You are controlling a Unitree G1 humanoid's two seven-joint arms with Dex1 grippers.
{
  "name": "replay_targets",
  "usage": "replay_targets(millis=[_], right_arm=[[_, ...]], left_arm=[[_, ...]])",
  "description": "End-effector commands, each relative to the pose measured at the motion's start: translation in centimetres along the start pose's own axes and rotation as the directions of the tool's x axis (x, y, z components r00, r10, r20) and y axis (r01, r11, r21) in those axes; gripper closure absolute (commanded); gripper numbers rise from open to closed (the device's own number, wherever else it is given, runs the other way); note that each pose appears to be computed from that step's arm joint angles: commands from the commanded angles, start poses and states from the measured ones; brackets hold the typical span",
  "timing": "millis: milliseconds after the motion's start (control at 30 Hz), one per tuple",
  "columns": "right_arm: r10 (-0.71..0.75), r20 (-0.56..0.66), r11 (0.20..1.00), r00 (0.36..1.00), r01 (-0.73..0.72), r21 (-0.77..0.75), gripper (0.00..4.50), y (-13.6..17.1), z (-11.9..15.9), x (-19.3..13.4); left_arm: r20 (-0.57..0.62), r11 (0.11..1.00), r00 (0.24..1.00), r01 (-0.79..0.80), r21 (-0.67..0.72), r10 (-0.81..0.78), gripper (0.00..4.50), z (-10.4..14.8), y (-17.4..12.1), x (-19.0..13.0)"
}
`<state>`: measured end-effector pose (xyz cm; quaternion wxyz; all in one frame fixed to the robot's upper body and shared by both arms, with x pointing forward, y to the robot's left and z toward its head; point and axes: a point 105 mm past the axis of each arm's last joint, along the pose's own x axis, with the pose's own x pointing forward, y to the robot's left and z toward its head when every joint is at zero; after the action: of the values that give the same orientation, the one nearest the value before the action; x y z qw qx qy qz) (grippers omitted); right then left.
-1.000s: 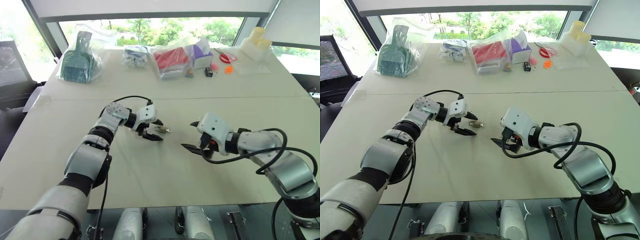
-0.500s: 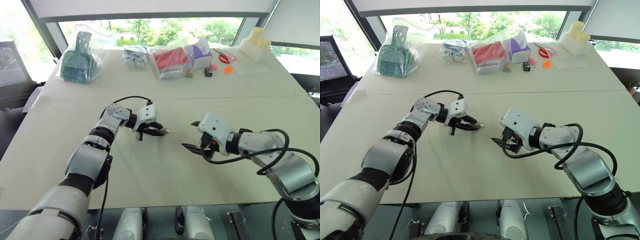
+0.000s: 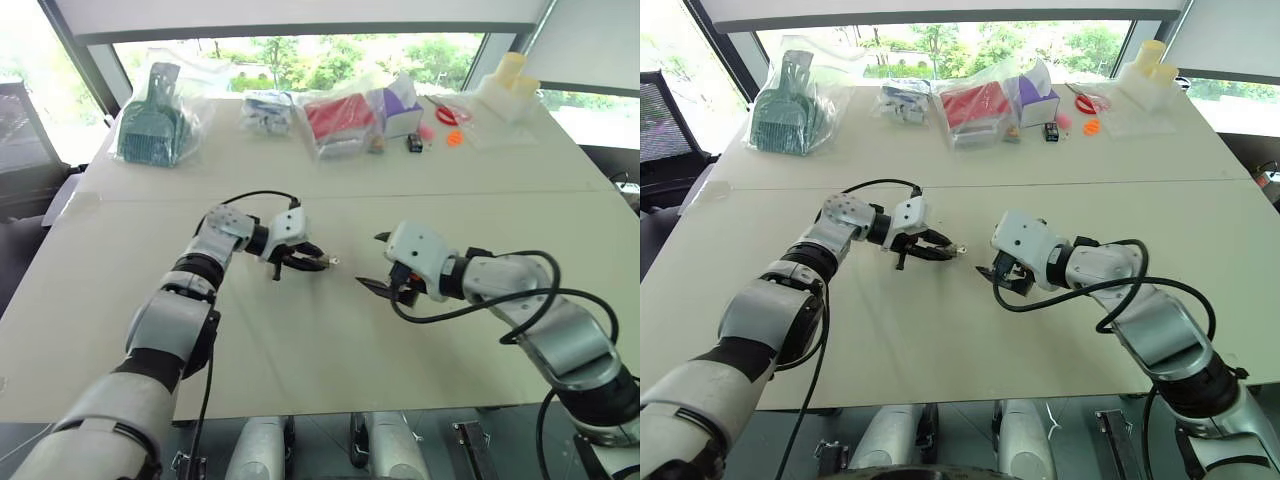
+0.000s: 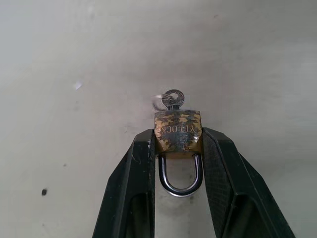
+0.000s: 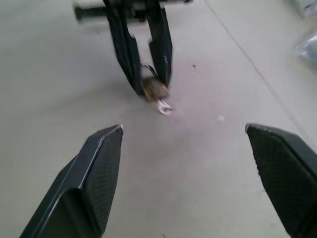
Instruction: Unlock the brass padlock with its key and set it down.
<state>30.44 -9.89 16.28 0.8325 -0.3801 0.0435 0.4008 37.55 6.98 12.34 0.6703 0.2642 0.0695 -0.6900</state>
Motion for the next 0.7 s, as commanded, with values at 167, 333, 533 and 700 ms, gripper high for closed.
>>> replay_targets(millis=[167,333,533,700], right_arm=[[-0.080,0.128,0.928,0.989,0.121,-0.353,0.44,-0.6,2.1,1.9],[-0.105,0.206,0.878,0.973,0.188,-0.441,0.44,-0.9,3.6,2.8],[-0.089,0.203,0.859,0.975,0.178,-0.480,0.44,-0.6,3.5,3.5],[-0.089,0.183,0.841,0.979,0.172,-0.512,0.70,-0.8,3.0,3.7]], left_arm=[[0.086,0.997,0.995,0.034,0.071,-0.040,3.76,3.1,0.4,-2.4],[0.089,0.996,0.995,0.036,0.087,-0.043,3.76,3.8,0.5,-2.7],[0.096,0.995,0.994,0.037,0.093,-0.046,3.76,4.2,0.5,-2.6],[0.096,0.994,0.994,0.040,0.098,-0.050,3.76,4.4,0.5,-2.6]])
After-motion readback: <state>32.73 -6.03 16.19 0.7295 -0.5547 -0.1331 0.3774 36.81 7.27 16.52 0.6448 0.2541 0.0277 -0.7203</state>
